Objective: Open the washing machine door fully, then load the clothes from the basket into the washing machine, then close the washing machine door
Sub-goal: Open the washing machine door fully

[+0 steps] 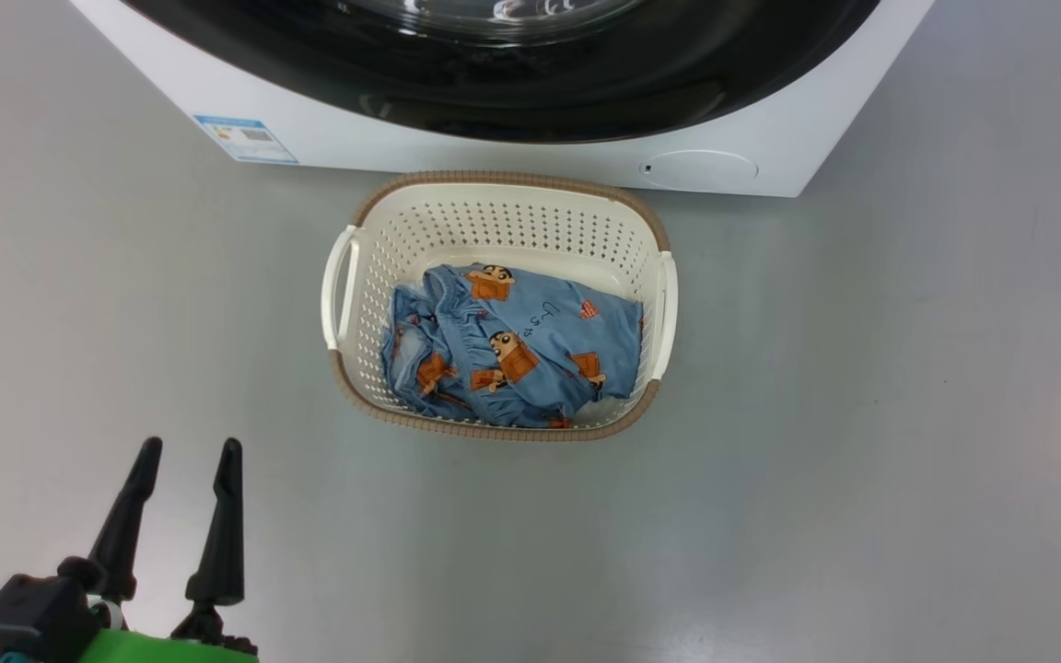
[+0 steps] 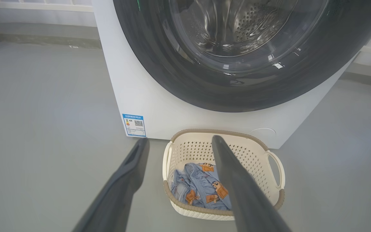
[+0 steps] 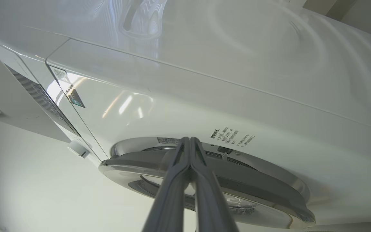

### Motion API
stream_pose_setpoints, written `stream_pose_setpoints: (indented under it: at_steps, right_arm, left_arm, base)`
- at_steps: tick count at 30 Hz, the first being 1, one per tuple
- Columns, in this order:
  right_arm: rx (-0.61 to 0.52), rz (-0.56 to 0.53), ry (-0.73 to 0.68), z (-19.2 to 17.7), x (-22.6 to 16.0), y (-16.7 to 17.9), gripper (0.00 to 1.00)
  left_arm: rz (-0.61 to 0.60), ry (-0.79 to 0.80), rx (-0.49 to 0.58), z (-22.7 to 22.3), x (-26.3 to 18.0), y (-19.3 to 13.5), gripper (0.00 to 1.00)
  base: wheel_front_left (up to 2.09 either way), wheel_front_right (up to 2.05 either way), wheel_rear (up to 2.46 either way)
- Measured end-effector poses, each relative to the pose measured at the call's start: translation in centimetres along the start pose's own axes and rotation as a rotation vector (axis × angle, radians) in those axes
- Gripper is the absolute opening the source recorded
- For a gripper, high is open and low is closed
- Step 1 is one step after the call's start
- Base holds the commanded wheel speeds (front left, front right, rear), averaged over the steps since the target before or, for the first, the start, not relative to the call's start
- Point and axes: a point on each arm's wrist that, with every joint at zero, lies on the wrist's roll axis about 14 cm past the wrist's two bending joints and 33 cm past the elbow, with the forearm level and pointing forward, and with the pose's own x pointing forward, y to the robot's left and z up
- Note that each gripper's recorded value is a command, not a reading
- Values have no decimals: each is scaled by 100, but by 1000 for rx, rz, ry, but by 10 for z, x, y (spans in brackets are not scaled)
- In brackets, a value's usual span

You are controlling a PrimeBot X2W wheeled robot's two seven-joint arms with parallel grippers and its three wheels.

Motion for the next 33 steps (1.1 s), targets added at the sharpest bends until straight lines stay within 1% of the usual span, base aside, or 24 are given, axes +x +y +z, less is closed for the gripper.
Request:
stream_pose_setpoints:
  at_steps: [12,27,33]
  right_arm:
    - [-23,23,93,-21,34,1,0]
    - [-11,29,193,-56,74,-20,0]
    - [-1,41,217,-67,85,-21,0]
  left_arm:
    - [32,23,-6,-7,-4,7,100]
    - [108,55,-20,-17,-12,19,100]
    - [133,60,-19,-18,-16,24,100]
  base:
    - [0,0,0]
    - [0,0,0]
    - [0,0,0]
